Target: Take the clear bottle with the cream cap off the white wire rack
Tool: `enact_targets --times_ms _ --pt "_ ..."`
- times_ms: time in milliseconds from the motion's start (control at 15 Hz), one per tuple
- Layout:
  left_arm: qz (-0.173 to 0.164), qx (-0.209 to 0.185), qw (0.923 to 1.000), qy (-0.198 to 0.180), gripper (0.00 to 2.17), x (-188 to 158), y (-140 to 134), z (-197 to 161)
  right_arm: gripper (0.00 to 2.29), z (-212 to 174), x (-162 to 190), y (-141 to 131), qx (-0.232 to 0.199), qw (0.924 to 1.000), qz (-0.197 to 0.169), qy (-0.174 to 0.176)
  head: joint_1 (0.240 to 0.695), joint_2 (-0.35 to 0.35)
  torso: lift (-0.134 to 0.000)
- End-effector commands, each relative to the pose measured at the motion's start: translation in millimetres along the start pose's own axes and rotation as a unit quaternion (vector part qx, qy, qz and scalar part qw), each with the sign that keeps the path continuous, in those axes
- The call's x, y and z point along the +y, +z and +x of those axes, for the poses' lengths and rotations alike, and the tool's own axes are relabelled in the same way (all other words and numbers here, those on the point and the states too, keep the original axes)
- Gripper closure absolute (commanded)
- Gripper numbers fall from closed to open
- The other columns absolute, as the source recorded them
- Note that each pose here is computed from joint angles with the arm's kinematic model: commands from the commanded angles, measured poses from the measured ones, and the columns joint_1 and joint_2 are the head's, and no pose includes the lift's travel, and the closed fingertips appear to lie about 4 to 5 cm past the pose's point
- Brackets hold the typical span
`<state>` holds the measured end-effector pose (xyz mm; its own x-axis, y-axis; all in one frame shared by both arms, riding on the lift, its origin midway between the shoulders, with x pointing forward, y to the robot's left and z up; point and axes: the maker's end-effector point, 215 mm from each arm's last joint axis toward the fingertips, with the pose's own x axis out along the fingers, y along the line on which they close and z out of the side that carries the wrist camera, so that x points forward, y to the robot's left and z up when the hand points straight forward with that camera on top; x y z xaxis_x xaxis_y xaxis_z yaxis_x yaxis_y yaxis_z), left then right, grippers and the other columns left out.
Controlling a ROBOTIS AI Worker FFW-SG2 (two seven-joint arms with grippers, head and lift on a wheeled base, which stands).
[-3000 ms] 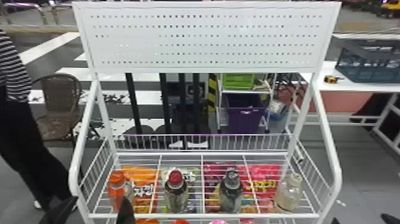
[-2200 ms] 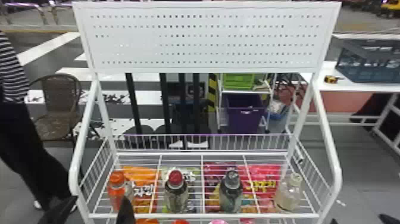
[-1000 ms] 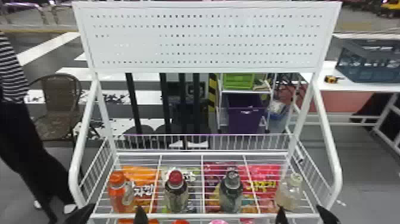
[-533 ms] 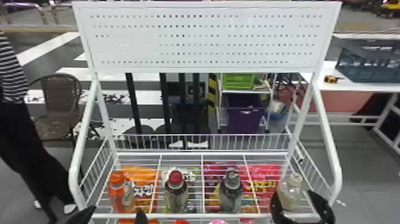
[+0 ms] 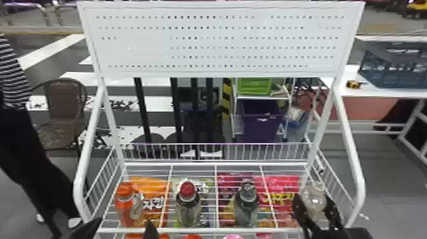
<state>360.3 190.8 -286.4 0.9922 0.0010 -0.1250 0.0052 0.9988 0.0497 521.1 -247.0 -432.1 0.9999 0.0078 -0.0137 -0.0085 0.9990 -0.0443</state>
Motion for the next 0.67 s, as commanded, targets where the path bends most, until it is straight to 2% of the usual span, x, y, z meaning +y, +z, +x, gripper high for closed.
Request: enact_targets --times_ms 0,133,267,600 --pt "-0.001 -0.003 1.0000 -0.002 0.14 -2 5 -1 1.48 -11 -5 7 0.024 0.9997 0.001 -0.003 0.499 0.000 0.000" --pt "-0.001 -0.005 1.0000 -0.002 0.14 -1 6 -1 1.48 -31 -4 28 0.037 0.9993 -0.005 0.005 0.499 0.000 0.000" --pt "0.001 -0.002 1.0000 -0.001 0.14 -1 4 -2 1.48 -62 0 34 0.086 0.9959 0.007 0.026 0.499 0.000 0.000" --pt "-0.001 -0.007 1.0000 -0.001 0.14 -1 10 -2 1.48 -128 -15 86 0.070 0.9972 0.010 0.021 0.499 0.000 0.000"
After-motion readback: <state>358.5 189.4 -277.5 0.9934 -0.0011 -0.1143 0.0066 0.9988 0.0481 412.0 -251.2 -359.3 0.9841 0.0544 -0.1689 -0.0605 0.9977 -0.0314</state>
